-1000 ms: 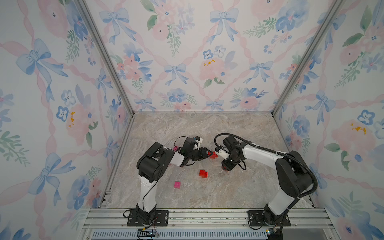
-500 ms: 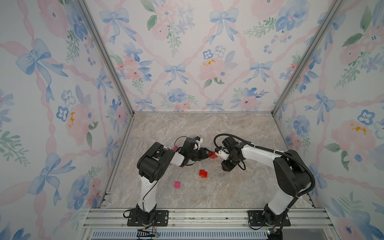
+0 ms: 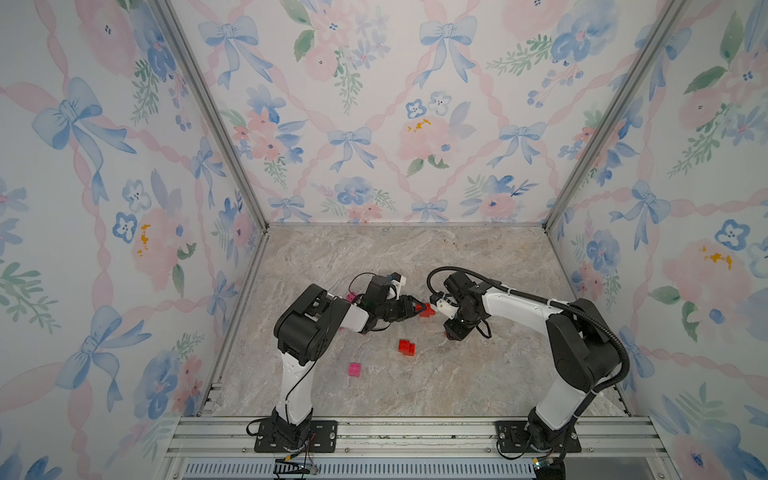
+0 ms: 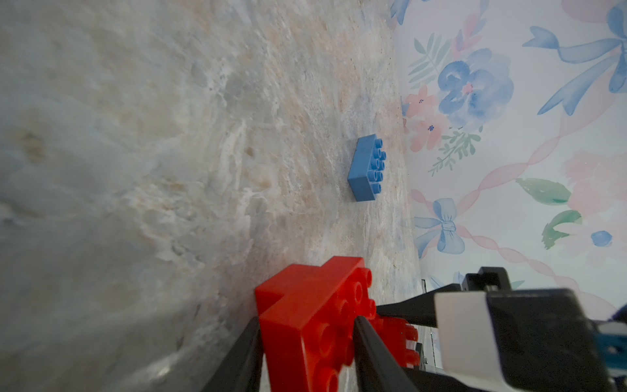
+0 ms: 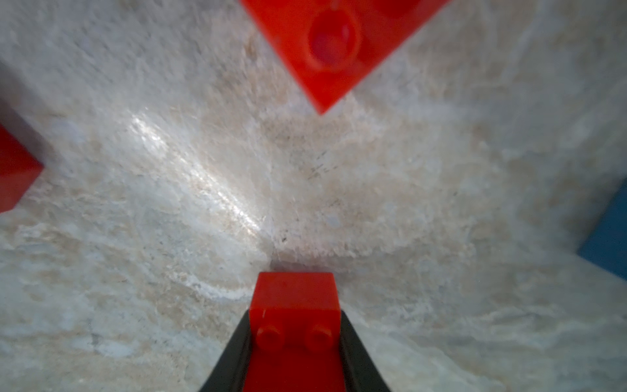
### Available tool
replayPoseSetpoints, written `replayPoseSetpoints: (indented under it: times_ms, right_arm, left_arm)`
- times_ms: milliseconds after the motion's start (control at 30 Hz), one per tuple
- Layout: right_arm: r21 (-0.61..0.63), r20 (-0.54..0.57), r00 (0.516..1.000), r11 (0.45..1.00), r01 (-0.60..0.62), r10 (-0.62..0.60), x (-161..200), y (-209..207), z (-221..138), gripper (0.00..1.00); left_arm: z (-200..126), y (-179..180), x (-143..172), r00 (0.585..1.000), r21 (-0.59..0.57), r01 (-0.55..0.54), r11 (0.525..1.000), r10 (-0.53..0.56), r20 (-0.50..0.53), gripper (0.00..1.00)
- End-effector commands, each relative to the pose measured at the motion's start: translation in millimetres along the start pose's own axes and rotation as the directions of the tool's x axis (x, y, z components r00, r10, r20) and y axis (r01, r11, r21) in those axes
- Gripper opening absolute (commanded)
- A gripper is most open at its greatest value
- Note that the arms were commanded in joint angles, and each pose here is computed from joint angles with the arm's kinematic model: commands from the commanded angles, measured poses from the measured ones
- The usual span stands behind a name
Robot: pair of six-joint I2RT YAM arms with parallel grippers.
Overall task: Assemble the letter v with lego
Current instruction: Pick up the lego brick from the center of the board, then assemble the lego brick with the lego brick.
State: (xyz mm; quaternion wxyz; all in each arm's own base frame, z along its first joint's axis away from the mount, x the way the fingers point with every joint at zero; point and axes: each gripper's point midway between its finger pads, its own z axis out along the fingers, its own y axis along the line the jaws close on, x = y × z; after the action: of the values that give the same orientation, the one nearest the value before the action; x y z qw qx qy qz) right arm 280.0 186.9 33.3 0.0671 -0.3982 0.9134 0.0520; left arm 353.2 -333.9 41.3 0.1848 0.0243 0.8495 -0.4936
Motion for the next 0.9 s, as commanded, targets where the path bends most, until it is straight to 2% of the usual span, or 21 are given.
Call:
replayPoseSetpoints:
  times_ms: [0,133,200,367,400,433,467,767,867]
  right_arm:
    - [0.007,0.034,0.996,0.996,0.086,-0.086,-14.9,-4.5,-22.7,0.24]
    - [0.021,0.063,0.967,0.969,0.245,-0.245,-27.6,-7.5,-35.0,0.21]
    - [0.031,0.042,0.946,0.946,0.322,-0.323,-30.5,-12.9,-38.6,0.21]
    - [0.018,-0.006,0.905,0.905,0.426,-0.426,-39.2,-24.9,-43.9,0.20]
    - [0.014,-0.004,0.899,0.898,0.439,-0.439,-42.0,-26.5,-45.3,0.19]
    - [0.012,-0.001,0.893,0.893,0.451,-0.451,-44.5,-27.5,-46.2,0.12]
    - [0.010,0.001,0.887,0.887,0.462,-0.462,-46.9,-28.5,-46.2,0.11]
    - [0.014,0.037,0.861,0.862,0.507,-0.507,-60.1,-27.3,-45.2,0.10]
    - [0.019,0.065,0.854,0.856,0.516,-0.516,-65.4,-25.8,-45.0,0.11]
  left_arm:
    - [3.1,22.8,12.0,0.999,-0.050,0.034,0.998,-0.036,-0.030,0.45]
    - [3.2,23.0,12.3,0.999,-0.050,0.037,0.998,-0.038,-0.031,0.43]
    - [3.7,24.6,13.0,0.999,-0.052,0.040,0.998,-0.042,-0.033,0.43]
    - [2.3,29.0,13.8,0.998,-0.059,0.051,0.997,-0.053,-0.034,0.47]
    - [1.5,29.5,14.2,0.998,-0.059,0.053,0.997,-0.055,-0.035,0.47]
    - [0.7,29.8,13.1,0.998,-0.058,0.054,0.997,-0.056,-0.033,0.48]
    - [-0.5,29.3,12.0,0.998,-0.056,0.055,0.997,-0.056,-0.031,0.49]
    - [-3.1,22.7,8.2,0.998,-0.030,0.049,0.998,-0.050,-0.036,0.50]
    - [-2.2,23.6,7.8,0.998,-0.032,0.049,0.998,-0.050,-0.035,0.44]
